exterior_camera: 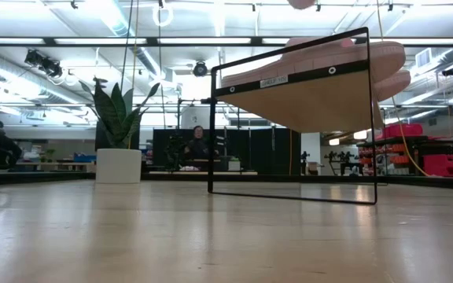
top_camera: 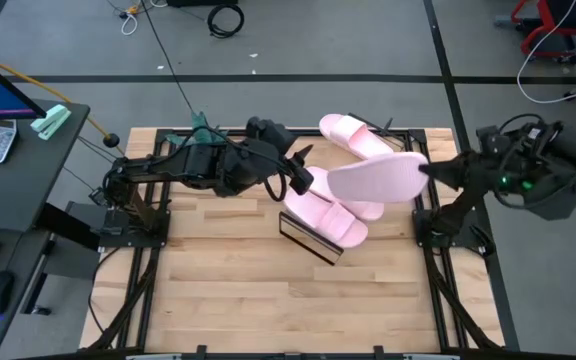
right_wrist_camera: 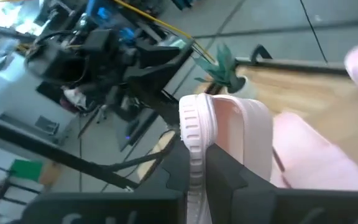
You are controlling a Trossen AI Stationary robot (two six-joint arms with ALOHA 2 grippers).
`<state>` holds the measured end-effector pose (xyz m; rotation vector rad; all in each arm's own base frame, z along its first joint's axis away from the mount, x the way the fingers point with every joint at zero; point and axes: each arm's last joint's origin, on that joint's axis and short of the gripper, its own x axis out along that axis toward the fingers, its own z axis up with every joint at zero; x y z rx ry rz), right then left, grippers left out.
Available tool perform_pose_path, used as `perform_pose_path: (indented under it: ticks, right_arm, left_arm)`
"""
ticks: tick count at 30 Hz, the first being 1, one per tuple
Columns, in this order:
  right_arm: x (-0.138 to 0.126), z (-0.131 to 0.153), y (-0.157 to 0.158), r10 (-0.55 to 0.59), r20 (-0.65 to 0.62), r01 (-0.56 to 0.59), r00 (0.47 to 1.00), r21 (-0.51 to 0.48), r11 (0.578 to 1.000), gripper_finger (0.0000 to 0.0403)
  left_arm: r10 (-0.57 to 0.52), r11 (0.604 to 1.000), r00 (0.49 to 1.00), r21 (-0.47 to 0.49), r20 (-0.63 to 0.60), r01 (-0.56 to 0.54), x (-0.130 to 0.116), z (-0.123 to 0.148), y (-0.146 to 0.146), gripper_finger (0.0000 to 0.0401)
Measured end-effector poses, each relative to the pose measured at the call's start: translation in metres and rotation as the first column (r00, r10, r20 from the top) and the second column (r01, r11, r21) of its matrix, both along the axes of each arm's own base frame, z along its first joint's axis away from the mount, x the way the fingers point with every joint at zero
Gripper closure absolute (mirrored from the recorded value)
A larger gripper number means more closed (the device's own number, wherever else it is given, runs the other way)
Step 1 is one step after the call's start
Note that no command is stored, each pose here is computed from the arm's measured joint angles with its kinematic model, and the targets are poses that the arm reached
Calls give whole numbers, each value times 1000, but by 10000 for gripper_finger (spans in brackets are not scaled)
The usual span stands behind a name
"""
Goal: Pick and place slides into the shelf
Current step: Put the pink slide on the shelf
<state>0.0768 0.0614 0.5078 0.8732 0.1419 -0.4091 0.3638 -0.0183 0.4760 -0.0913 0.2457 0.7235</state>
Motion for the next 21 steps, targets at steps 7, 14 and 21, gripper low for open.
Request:
perform_pose_path:
  ticks: [7,14,21]
  right_arm:
    - [-8,11,-31,-86,-24,87,996,64,994,373]
    - [-23,17,-58,-222,-28,223,975,67,972,373]
    - [-21,18,-68,-405,-46,402,913,-70,913,373]
  left_arm:
    - [-4,1000,1000,21,10,4,1,3,2,219]
    - [1,998,1000,55,-30,1,1,2,7,223]
    - [30,998,999,65,-38,-27,1,2,19,215]
